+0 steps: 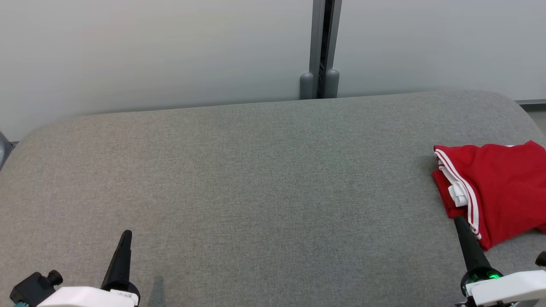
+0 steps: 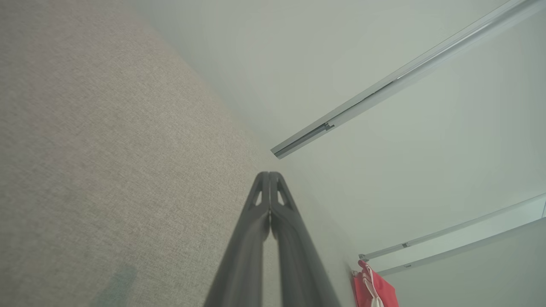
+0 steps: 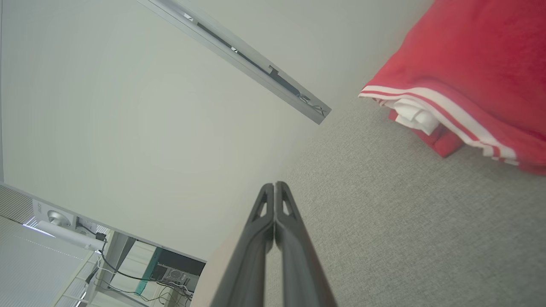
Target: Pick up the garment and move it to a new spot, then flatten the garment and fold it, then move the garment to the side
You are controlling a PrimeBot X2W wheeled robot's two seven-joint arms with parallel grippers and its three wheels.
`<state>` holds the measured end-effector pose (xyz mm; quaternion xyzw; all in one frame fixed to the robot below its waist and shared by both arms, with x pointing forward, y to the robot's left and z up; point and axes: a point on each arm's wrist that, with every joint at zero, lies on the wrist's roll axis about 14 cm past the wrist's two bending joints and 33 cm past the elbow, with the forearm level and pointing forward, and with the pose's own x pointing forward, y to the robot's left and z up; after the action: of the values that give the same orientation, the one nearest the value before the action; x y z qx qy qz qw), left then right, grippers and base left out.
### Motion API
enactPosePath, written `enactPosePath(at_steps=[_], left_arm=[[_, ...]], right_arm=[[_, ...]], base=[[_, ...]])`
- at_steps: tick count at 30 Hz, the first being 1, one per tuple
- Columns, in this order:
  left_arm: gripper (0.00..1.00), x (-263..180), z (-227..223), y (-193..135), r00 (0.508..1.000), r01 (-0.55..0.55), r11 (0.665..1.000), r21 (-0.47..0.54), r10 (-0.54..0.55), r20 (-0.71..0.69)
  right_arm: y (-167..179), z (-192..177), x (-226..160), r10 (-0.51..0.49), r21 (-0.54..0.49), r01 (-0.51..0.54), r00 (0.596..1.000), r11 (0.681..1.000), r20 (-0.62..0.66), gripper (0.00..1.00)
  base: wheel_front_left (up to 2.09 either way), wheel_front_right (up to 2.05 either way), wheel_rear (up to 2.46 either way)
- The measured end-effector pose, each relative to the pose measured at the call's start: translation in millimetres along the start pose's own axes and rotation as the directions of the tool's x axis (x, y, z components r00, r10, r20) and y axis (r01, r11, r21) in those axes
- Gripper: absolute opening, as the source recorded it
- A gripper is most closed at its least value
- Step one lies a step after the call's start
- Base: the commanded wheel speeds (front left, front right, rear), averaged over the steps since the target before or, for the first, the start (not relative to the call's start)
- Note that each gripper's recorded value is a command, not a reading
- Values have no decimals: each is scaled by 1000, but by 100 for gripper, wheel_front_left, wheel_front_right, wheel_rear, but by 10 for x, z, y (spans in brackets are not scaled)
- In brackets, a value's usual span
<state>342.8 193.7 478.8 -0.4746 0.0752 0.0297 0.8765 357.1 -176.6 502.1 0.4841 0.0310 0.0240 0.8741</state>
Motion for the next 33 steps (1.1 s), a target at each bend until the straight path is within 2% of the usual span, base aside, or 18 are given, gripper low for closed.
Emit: enactPosePath(at_steps=[17, 33], left_arm=[[0, 39, 65, -10, 1000, 23, 986, -165, -20, 19], [0, 70, 140, -29, 998, 56, 951, -303, -44, 46]], right_arm=[[-10, 14, 43, 1, 157, -2, 1000, 988, 10, 0], [-24, 26, 79, 0, 293, -5, 1000, 956, 18, 0]], base=[[0, 0, 0], [0, 0, 0]])
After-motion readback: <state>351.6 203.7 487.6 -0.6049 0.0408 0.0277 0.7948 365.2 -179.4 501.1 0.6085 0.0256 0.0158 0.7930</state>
